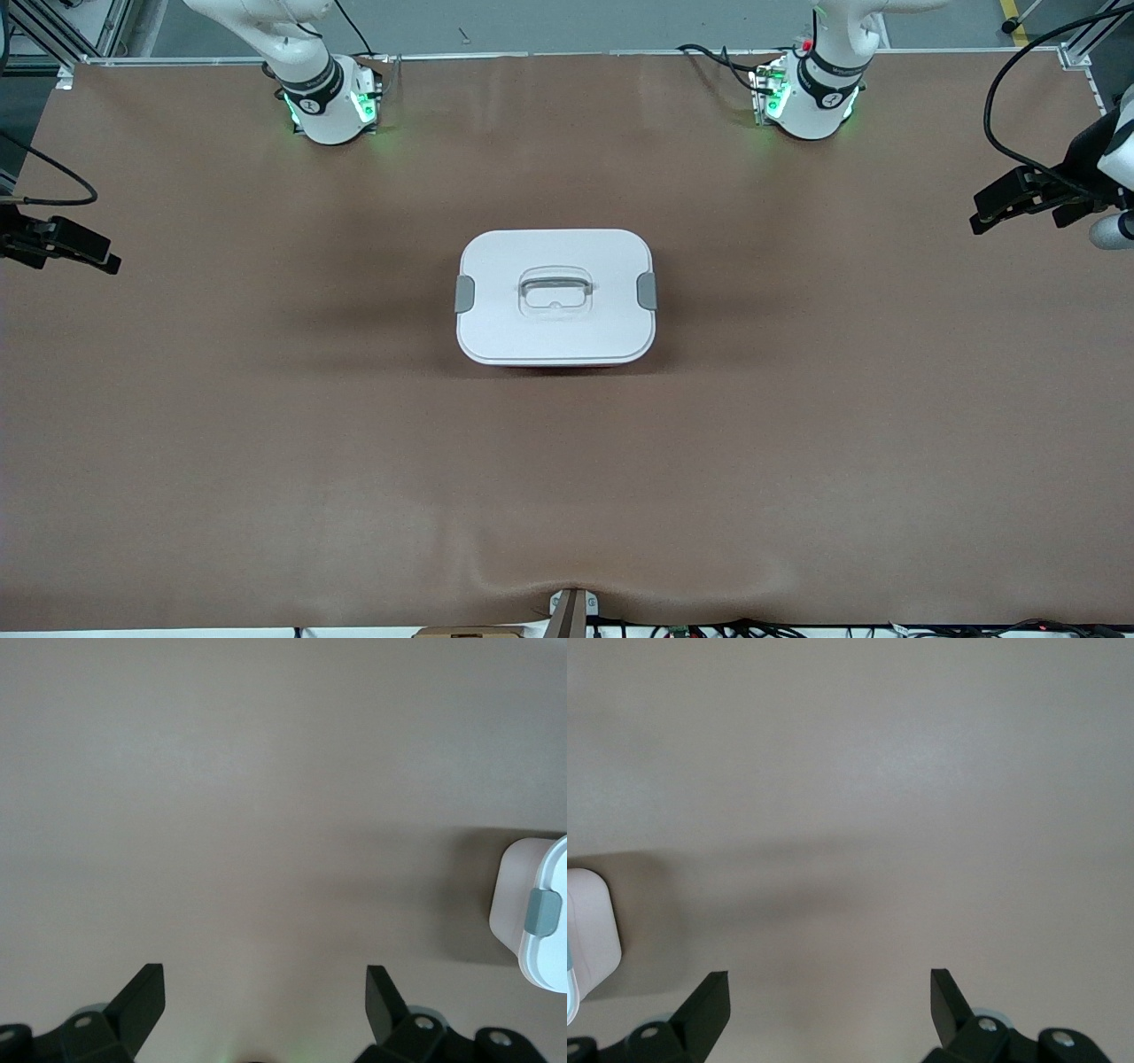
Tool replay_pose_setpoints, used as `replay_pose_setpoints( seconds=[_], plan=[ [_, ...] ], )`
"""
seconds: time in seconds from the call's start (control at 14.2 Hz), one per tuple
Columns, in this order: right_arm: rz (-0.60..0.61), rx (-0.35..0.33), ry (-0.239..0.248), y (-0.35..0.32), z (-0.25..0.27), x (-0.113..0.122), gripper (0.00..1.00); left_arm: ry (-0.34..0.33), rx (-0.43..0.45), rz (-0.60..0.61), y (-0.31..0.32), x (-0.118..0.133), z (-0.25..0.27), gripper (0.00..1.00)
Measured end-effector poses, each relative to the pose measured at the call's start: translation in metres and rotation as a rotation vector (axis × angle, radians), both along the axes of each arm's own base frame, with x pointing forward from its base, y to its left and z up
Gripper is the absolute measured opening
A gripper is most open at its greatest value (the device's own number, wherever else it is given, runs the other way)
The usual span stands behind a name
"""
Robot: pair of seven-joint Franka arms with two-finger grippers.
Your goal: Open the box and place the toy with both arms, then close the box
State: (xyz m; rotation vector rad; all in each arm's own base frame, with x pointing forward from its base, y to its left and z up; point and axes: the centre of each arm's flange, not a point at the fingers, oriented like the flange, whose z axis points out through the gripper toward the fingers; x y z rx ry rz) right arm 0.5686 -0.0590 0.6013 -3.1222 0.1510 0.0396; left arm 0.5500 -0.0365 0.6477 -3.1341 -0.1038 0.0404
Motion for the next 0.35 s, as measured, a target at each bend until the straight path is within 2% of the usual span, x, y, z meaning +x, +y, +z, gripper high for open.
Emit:
replay_pose_setpoints(
  seconds=[0.35],
  plan=[
    [0.000,-0.001,-0.012,-0.0001,0.0009,0.0013,1.00,0.002,0.000,0.000,0.0001,-0.0003,0.0002,1.00]
  ],
)
